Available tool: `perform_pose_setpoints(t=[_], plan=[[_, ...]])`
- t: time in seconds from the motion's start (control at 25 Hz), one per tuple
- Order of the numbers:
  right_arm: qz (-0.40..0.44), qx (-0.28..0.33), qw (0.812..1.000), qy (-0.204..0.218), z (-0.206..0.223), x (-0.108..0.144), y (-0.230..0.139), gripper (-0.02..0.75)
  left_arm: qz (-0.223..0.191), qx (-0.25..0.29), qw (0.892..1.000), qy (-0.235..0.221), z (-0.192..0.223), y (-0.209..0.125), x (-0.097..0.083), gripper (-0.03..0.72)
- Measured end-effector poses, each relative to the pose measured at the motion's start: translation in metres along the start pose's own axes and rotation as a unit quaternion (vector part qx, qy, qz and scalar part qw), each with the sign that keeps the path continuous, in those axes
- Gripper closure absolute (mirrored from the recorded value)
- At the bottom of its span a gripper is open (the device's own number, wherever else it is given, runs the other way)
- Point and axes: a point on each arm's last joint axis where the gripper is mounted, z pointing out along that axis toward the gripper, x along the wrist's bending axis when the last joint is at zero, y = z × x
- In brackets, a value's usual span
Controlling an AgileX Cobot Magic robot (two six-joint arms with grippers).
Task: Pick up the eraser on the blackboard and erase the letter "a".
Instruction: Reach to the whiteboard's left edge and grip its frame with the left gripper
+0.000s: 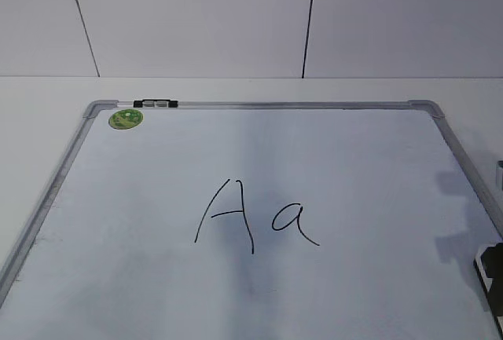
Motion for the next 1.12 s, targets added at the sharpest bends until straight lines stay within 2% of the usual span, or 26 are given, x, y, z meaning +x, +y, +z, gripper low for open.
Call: perform_pose_setpoints(t=[1.12], plan=[[-0.006, -0.001, 1.000, -0.008, 0.0000, -0.0011, 0.0002, 0.186, 0.000, 0.000, 1.000, 0.000, 0.0000, 0.0000, 0.0000, 0.454]])
